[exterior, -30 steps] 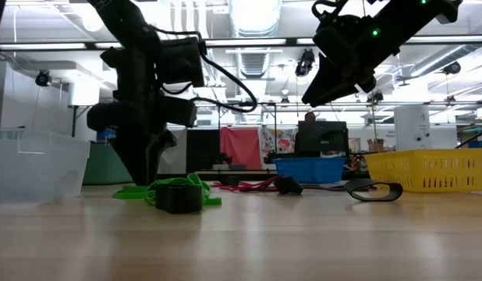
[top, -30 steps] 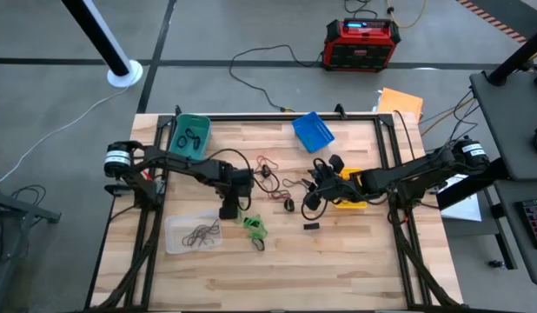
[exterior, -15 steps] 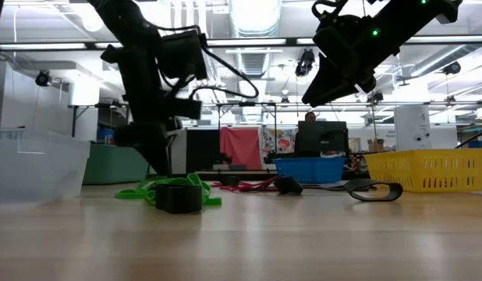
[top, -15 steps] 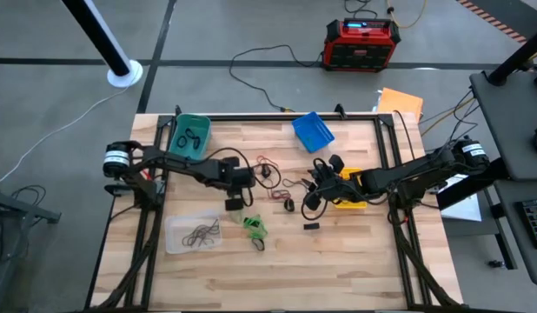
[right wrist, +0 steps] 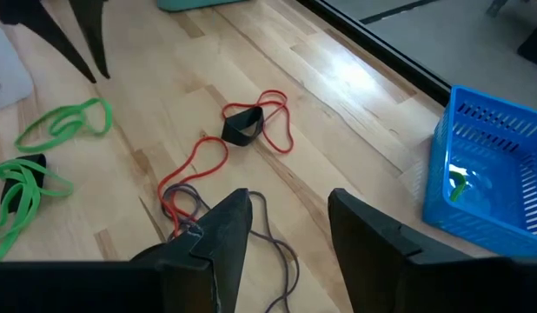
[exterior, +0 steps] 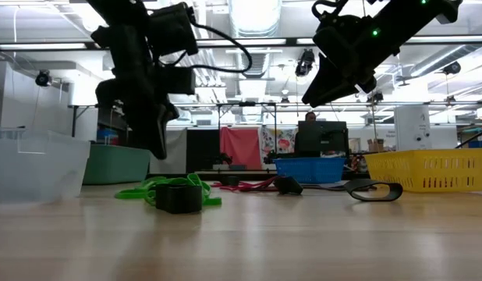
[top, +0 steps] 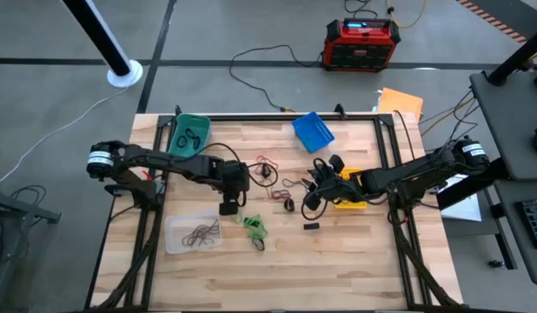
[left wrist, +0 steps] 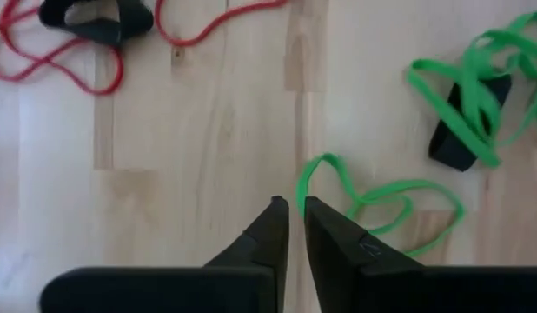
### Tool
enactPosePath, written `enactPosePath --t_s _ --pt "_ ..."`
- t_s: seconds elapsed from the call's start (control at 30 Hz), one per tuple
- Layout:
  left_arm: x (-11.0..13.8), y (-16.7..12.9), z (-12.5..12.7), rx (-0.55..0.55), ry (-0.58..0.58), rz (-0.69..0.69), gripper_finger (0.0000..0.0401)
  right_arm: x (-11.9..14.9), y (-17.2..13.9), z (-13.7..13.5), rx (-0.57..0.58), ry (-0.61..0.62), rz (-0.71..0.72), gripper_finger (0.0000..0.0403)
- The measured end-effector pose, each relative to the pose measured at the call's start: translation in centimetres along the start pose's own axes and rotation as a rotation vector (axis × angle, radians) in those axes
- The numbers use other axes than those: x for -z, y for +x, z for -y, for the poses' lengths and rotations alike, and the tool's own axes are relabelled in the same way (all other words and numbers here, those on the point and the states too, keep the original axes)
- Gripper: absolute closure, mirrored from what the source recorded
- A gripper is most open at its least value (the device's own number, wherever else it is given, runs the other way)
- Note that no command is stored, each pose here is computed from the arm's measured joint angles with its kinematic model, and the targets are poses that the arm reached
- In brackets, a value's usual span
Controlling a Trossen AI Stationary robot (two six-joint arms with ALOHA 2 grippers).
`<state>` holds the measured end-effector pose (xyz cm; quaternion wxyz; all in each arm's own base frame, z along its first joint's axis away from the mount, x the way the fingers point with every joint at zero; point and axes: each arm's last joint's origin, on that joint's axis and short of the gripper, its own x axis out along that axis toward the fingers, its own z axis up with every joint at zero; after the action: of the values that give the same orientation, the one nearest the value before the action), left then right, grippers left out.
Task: Sort rubber bands into baskets
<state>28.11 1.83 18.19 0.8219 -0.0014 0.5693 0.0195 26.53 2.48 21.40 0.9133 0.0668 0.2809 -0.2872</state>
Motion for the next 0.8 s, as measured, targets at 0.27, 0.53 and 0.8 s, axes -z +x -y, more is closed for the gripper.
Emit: enactPosePath --t_s 0.27,0.53,0.8 --pt "0.7 2.9 0.4 0.065 -0.013 -0.095 0.035 0.0 0.0 0.0 0.0 0.0 -0.001 0.0252" --pt "0.7 4.8 0.4 0.089 -0.021 -0.115 0.0349 0.2 0.0 0.0 -0.001 0.005 -0.005 0.0252" --pt "0.7 5.1 0.3 0.021 0.002 -0.113 0.0375 0.3 0.1 0.1 0.0 0.008 -0.005 0.0252"
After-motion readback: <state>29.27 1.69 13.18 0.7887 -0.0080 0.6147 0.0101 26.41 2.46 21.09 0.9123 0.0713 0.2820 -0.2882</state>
